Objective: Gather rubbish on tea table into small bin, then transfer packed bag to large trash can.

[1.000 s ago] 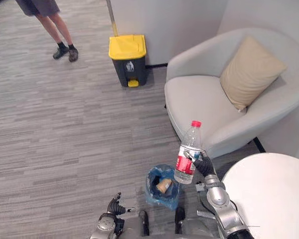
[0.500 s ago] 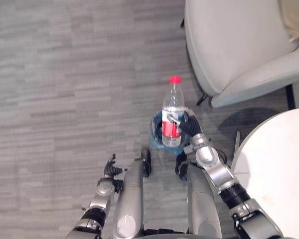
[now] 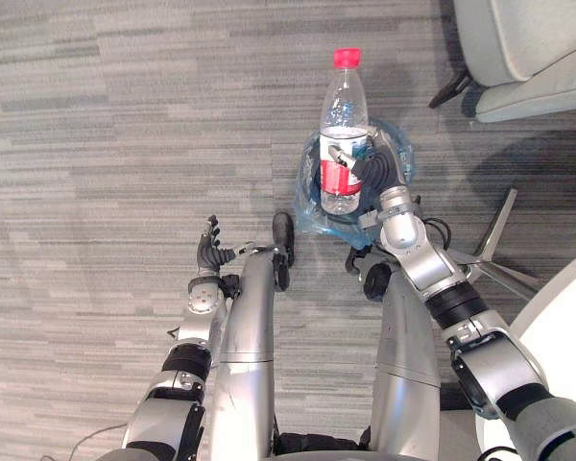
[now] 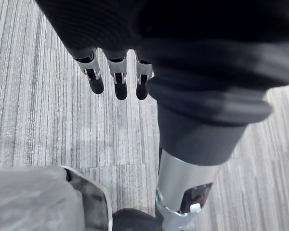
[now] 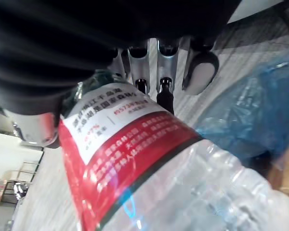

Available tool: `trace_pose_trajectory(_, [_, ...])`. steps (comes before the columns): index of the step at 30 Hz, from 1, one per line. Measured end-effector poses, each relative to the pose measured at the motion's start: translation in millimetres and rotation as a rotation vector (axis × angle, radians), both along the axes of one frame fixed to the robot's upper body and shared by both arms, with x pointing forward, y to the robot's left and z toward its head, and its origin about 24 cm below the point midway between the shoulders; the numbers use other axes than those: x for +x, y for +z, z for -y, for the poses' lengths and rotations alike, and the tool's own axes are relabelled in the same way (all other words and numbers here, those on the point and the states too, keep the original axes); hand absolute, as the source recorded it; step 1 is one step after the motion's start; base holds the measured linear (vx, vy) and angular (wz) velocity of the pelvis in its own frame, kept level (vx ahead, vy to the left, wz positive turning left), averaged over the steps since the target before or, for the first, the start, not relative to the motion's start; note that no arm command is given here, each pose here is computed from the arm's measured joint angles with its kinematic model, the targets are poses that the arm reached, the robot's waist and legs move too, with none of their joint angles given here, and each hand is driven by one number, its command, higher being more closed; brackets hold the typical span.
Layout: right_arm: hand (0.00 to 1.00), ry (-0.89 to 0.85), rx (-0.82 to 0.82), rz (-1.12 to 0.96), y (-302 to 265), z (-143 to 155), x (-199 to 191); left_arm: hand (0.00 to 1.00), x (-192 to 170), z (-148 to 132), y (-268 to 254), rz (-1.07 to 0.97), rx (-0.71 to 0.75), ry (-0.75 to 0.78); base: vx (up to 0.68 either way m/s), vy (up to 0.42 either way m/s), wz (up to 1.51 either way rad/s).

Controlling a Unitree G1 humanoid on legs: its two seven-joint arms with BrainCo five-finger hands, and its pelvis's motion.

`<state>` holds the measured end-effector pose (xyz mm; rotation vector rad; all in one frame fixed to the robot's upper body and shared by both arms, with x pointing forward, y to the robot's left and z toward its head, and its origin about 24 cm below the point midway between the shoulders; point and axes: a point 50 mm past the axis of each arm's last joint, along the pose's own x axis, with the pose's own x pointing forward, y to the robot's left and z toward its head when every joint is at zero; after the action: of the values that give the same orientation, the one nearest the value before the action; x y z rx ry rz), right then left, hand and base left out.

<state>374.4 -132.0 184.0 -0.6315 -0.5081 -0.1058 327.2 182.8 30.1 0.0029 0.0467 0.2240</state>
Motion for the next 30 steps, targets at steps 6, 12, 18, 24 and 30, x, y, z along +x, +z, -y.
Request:
trace_pose_trajectory(6, [1.00, -0.100, 0.032, -0.017, -1, 23, 7, 0.00, 2, 1, 7, 0.035, -0.002, -0.004, -0.04, 0.002, 0.11])
trace_pose_trajectory(12, [0.00, -0.112, 0.029, -0.051, -9, 24, 9, 0.00, 2, 1, 7, 0.034, -0.014, 0.000, -0.01, 0.008, 0.03])
trace_pose_trajectory(18, [0.00, -0.091, 0.031, -0.110, -32, 12, 4, 0.00, 1, 1, 6, 0.032, -0.016, 0.012, -0.05, 0.016, 0.02])
trace_pose_trajectory(24, [0.00, -0.080, 0.022, -0.167, -54, 7, -2, 0.00, 1, 1, 0, 0.003, -0.027, 0.029, -0.05, 0.008, -0.01])
trace_pose_trajectory(30, [0.00, -0.052, -0.012, -0.153, -61, -1, -11, 0.00, -1, -4, -7, -0.035, -0.038, 0.056, -0.03, 0.002, -0.01])
